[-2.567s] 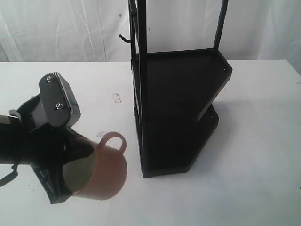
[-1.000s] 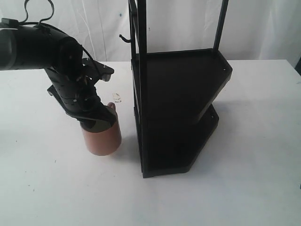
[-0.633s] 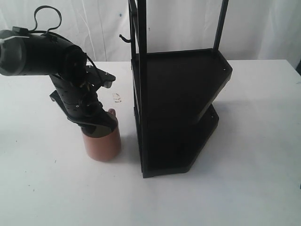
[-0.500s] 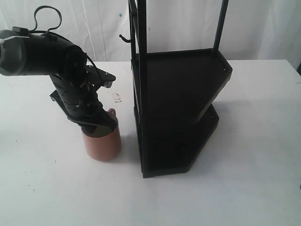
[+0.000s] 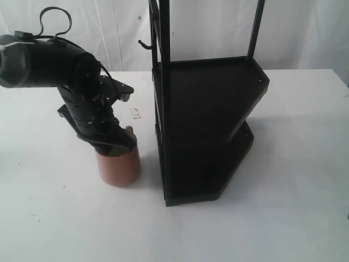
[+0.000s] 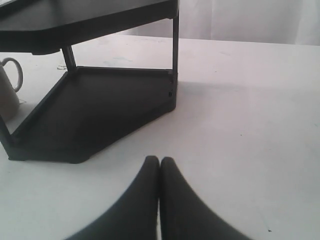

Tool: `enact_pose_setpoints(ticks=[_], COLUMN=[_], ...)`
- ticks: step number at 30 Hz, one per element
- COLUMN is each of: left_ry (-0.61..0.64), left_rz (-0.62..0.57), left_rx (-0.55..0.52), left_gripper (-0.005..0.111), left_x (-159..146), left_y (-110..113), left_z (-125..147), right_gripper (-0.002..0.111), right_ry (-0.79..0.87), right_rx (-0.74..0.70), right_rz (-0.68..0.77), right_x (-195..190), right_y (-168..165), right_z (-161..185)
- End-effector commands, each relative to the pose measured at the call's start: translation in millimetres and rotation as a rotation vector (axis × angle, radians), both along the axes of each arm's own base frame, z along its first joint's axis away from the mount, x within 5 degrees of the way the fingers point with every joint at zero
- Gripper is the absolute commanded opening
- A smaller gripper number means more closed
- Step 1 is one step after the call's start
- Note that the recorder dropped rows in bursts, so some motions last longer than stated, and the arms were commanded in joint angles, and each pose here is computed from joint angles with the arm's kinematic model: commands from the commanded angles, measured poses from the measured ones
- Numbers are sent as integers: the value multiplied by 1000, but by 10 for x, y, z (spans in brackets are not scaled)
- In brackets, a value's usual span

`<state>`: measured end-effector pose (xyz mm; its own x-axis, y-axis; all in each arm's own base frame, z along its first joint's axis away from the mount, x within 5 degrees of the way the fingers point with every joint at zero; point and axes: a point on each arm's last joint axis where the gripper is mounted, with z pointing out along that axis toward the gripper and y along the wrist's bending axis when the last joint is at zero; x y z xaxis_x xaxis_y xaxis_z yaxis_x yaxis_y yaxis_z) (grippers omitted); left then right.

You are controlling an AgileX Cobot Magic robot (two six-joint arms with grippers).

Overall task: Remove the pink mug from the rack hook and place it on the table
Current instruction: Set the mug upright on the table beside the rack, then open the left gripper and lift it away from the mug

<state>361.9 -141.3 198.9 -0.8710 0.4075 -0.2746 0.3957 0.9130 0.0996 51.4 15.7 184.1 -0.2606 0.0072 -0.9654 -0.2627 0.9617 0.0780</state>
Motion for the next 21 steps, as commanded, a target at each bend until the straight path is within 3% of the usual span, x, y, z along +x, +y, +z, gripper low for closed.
enact_pose_setpoints(ticks=[1,4,21], left_ry=[-8,-11,-70], left_rz=[22,22,26], left_rx=[-7,-9,-26], left_gripper=[46,51,51], left_x=[6,3,-116], left_y=[16,17,73], left_z=[46,62,590], right_gripper=[0,0,0], right_ry=[-3,-3,-3], right_rx=[2,2,2], right_rz=[-5,-5,-5], right_x=[0,0,0], right_y=[-3,-3,-3], right_z=[-11,-11,-11])
